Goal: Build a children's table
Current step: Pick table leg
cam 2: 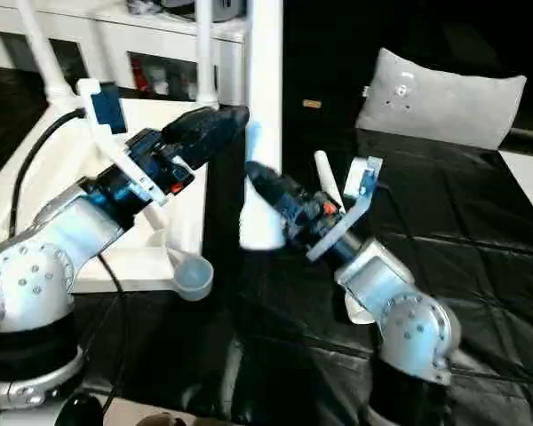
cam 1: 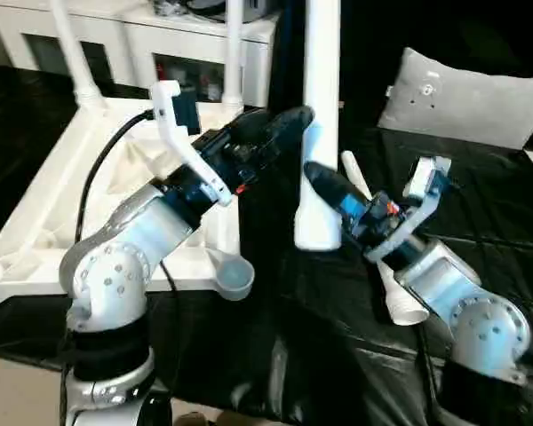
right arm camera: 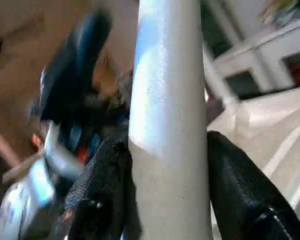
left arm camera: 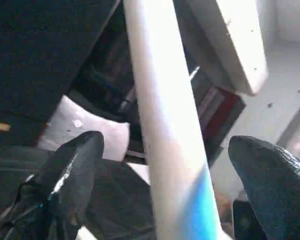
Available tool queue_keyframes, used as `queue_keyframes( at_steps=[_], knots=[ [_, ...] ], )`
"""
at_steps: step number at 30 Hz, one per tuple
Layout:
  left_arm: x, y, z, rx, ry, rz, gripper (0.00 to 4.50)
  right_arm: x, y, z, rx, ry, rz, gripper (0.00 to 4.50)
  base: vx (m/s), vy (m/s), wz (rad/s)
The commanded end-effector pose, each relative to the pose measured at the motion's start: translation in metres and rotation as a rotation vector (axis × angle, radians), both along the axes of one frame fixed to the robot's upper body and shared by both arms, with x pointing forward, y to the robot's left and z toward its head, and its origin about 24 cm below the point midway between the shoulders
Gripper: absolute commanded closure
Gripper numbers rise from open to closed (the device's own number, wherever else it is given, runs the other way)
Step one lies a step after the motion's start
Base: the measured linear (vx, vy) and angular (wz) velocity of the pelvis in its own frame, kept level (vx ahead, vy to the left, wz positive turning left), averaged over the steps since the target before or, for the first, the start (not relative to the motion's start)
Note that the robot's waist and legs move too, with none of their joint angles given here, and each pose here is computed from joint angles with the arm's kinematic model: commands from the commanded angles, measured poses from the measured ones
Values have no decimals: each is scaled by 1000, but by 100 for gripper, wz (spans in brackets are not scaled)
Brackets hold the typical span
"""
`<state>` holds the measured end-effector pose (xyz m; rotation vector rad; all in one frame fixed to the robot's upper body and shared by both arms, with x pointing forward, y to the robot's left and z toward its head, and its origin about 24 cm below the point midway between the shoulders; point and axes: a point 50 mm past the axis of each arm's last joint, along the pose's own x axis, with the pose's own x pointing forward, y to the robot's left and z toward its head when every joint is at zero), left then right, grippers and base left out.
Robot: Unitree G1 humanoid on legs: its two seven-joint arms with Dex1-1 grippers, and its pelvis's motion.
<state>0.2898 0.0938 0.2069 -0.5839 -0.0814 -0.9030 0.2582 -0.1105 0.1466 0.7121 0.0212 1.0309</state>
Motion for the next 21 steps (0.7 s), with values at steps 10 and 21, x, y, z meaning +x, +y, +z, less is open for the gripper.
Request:
queue_keyframes(
  at_steps=[10, 21],
  knots=[
    [1, -14, -5, 98, 0, -61, 54, -2, 9, -10, -139, -68, -50, 261, 0, 0, 0],
    [-6, -17, -9, 233, -123, -67, 143, 0, 11, -22, -213, -83, -72, 261, 0, 0, 0]
  ],
)
